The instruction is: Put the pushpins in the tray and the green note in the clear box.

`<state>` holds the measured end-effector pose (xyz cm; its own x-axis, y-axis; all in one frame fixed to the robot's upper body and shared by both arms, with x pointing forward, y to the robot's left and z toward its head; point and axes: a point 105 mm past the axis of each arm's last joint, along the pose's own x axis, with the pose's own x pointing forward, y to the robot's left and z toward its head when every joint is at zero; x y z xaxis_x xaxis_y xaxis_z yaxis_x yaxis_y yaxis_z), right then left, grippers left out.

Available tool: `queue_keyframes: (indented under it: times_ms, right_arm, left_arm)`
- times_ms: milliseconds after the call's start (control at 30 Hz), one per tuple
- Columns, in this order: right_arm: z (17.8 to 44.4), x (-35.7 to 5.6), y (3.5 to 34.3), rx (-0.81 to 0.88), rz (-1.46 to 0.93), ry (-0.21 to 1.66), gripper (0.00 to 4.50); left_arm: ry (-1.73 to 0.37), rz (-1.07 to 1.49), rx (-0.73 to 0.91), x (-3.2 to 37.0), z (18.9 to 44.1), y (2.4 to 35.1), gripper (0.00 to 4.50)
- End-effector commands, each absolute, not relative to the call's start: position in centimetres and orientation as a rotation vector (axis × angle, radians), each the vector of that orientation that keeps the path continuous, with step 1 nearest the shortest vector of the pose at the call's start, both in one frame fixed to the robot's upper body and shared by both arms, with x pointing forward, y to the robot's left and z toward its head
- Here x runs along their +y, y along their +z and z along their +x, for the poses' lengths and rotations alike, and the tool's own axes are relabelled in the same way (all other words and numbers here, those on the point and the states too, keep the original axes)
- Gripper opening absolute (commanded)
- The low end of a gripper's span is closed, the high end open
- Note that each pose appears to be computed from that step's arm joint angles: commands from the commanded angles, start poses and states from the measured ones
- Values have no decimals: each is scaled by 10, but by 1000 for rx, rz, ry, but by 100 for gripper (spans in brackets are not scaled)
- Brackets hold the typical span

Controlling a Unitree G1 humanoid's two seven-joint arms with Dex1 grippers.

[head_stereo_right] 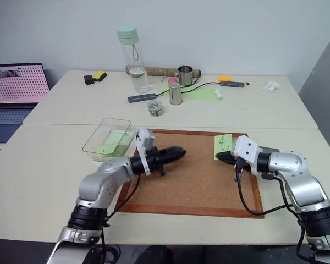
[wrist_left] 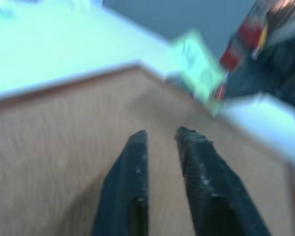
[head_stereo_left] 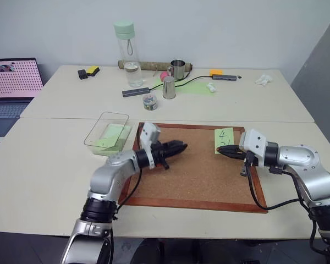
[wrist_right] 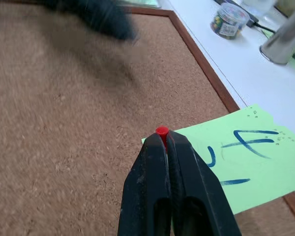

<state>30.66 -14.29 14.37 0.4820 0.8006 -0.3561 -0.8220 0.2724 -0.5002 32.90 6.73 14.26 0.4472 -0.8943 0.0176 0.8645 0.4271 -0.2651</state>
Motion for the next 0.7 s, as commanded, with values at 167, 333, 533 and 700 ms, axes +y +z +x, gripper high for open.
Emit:
queue_keyframes:
  times_ms: [167,333,533,700]
  right_arm:
    - [300,-125,170,-175,-951,1141,0]
    - [295,-115,177,-243,-1036,1186,0]
    - [289,-104,182,-295,-1064,1230,0]
    - [287,-101,182,-305,-1067,1248,0]
  left_arm:
    - [-1186,-448,170,53,313,158,269]
    - [-1201,-507,181,42,313,157,357]
    - [-1237,-542,173,26,312,162,371]
    - [-1249,-536,150,17,315,165,371]
